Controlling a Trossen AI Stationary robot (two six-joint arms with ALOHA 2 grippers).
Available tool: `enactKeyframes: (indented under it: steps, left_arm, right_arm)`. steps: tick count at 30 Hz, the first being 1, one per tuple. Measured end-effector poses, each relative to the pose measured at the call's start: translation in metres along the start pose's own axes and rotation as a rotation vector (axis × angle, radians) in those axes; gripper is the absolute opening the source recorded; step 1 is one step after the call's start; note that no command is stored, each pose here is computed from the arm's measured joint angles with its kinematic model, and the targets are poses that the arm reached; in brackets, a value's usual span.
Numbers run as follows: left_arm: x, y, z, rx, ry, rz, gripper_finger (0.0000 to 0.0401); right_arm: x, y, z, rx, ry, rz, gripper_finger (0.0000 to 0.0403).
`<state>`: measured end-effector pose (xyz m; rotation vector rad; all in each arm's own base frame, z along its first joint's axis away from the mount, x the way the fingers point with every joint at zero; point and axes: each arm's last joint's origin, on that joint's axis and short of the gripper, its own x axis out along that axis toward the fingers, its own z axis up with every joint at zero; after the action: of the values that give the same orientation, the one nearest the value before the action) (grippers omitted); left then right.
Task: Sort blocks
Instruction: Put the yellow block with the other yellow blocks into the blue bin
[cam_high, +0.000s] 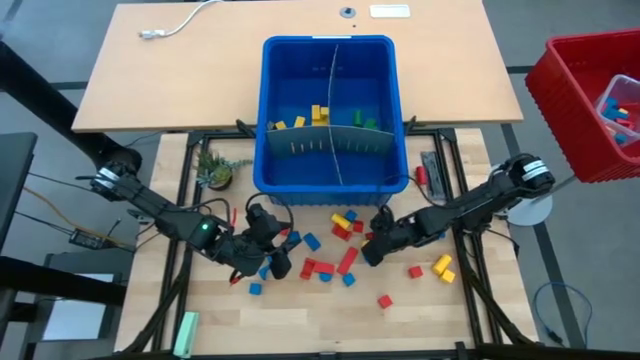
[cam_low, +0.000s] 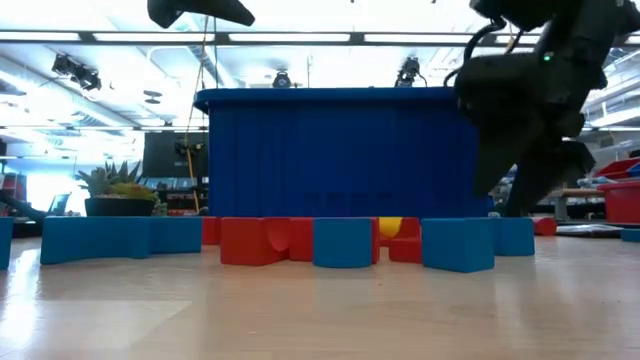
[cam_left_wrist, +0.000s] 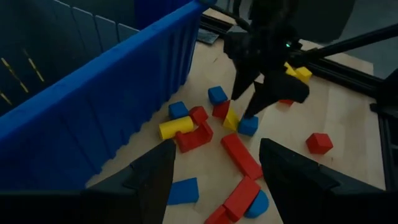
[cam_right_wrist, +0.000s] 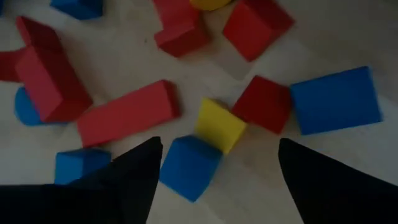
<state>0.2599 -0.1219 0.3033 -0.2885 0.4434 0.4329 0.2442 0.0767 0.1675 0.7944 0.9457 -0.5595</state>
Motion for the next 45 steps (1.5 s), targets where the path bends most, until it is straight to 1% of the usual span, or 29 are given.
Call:
enactKeyframes:
  steps: [6,10,18,21,27,33,38,41,45]
  left_arm:
    - [0.001,0.001,0.0,0.003,0.001,0.005,0.0243]
    - [0.001,0.001,0.001,0.021,-0.002,0.007,0.0243]
    - [0.001,0.001,0.001,0.026,-0.002,0.009,0.0243]
    - [0.001,0.001,0.001,0.026,-0.003,0.009,0.0243]
    - [0.001,0.001,0.001,0.026,-0.003,0.009,0.0243]
    - [0.001,0.001,0.001,0.026,-0.003,0.009,0.0243]
    - [0.001,0.001,0.001,0.026,-0.003,0.009,0.0243]
    - [0.001,0.001,0.001,0.026,-0.004,0.01,0.0243]
    - [0.001,0.001,0.001,0.026,-0.004,0.01,0.0243]
  right_arm:
    - [0.02,0.007,-0.003,0.031,-0.01,0.023,0.0305]
    - [0.034,0.006,-0.006,0.031,-0.014,-0.012,0.0296]
    - [0.043,0.006,-0.004,0.063,-0.12,-0.055,0.0277]
    - [0.044,0.004,-0.002,0.061,-0.125,-0.069,0.0262]
    - [0.044,0.002,-0.003,0.035,-0.114,-0.082,0.0217]
    - [0.044,0.001,-0.003,0.014,-0.106,-0.093,0.0161]
    - [0.042,0.002,-0.002,-0.019,-0.095,-0.073,0.0125]
    - [0.033,0.002,-0.001,-0.041,-0.092,-0.054,0.0117]
    - [0.008,0.008,0.008,-0.059,-0.154,0.04,0.0106]
